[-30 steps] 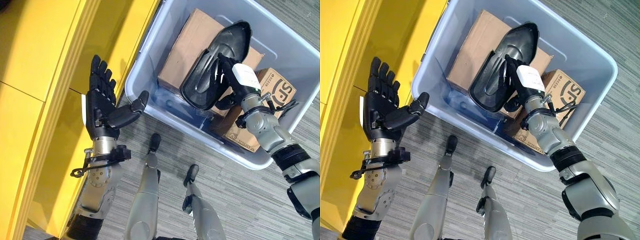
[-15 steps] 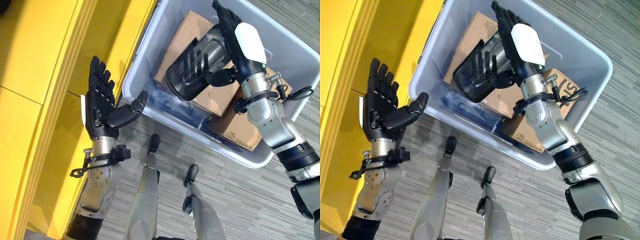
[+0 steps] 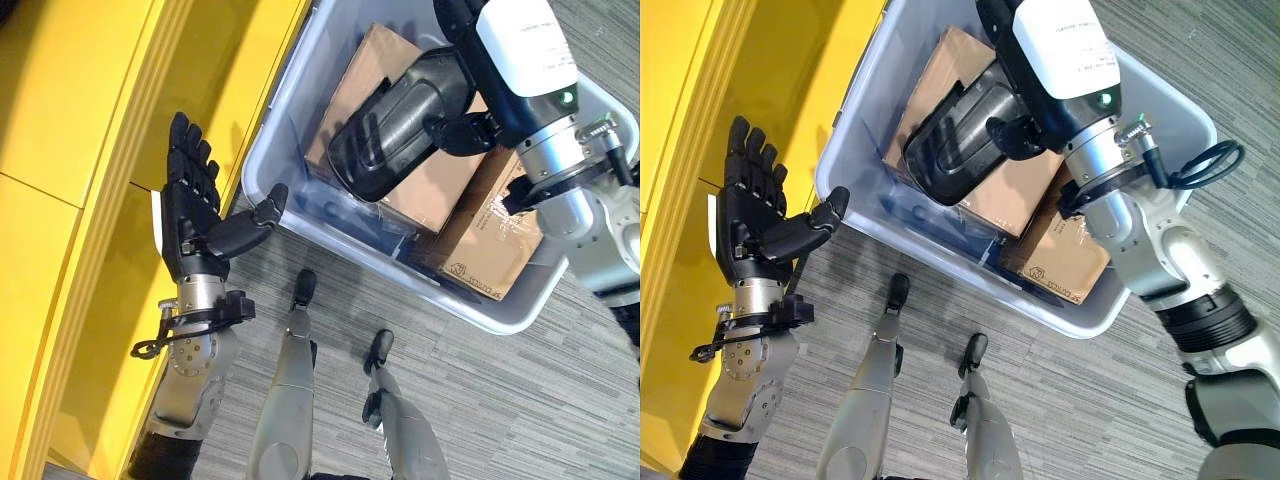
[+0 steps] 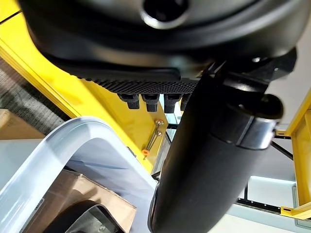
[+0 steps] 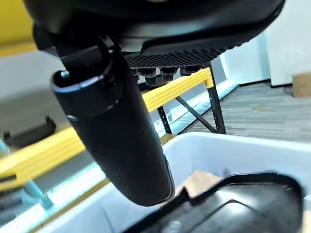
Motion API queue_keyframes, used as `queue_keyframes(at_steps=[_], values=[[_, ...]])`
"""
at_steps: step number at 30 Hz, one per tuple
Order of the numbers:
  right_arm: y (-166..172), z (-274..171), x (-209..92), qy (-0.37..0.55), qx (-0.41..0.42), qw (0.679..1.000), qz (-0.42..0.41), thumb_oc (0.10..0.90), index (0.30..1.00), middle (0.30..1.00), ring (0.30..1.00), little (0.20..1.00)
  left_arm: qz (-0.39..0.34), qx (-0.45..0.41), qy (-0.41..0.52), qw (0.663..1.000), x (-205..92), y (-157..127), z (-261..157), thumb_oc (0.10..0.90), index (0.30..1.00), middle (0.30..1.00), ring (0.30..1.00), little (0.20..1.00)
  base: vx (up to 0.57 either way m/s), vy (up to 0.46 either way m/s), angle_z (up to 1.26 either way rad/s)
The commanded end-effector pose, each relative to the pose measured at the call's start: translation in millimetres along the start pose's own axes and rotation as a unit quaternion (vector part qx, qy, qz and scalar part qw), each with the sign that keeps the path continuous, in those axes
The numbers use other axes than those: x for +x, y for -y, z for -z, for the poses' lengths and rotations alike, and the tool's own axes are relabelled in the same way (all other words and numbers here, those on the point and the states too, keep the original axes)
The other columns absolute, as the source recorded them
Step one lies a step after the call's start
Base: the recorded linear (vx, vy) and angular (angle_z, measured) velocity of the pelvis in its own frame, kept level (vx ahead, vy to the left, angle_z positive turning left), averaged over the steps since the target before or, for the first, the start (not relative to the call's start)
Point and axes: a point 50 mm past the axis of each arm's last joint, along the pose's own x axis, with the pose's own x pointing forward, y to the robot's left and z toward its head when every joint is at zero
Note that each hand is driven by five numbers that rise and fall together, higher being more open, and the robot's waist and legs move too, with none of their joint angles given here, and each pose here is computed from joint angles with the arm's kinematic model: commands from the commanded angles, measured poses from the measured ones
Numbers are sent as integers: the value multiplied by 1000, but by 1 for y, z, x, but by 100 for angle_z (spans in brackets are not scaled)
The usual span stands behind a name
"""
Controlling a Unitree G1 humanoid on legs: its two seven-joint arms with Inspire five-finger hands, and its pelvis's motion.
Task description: Move parts from the plastic box to the shelf.
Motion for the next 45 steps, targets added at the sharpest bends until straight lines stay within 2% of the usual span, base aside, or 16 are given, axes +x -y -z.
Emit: queue_keyframes(at_steps=[1, 6, 16, 20, 28, 38, 45], values=[[37, -26, 11, 93, -34, 994, 53, 900, 1000, 1000, 1000, 1000, 38, 12, 123, 992, -6, 1, -51, 900, 1000, 1000, 1000, 1000, 0, 0, 0], [28, -23, 6, 95, -48, 994, -7, 900, 1000, 1000, 1000, 1000, 43, 12, 117, 992, -8, 0, -50, 900, 1000, 1000, 1000, 1000, -7, -7, -4], [13, -12, 0, 66, -24, 997, -31, 900, 1000, 1000, 1000, 1000, 40, 7, 113, 993, -8, 0, -48, 900, 1000, 1000, 1000, 1000, -6, -3, -3], [5, -9, 5, 68, -69, 994, -49, 900, 1000, 1000, 1000, 1000, 44, 6, 116, 992, -8, 1, -49, 900, 1000, 1000, 1000, 1000, 0, 0, 0], [-5, -8, 21, 72, -114, 989, -60, 900, 1000, 1000, 1000, 1000, 42, 5, 124, 991, -7, 2, -50, 900, 1000, 1000, 1000, 1000, 0, 0, 0], [-1, -11, 35, 92, -167, 980, -63, 900, 1000, 1000, 1000, 1000, 45, -6, 126, 991, -7, 4, -50, 900, 1000, 1000, 1000, 1000, 0, 0, 0], [-1, -9, 31, 83, -161, 982, -55, 900, 1000, 1000, 1000, 1000, 47, -14, 125, 991, -7, 6, -50, 900, 1000, 1000, 1000, 1000, 24, -13, 3]])
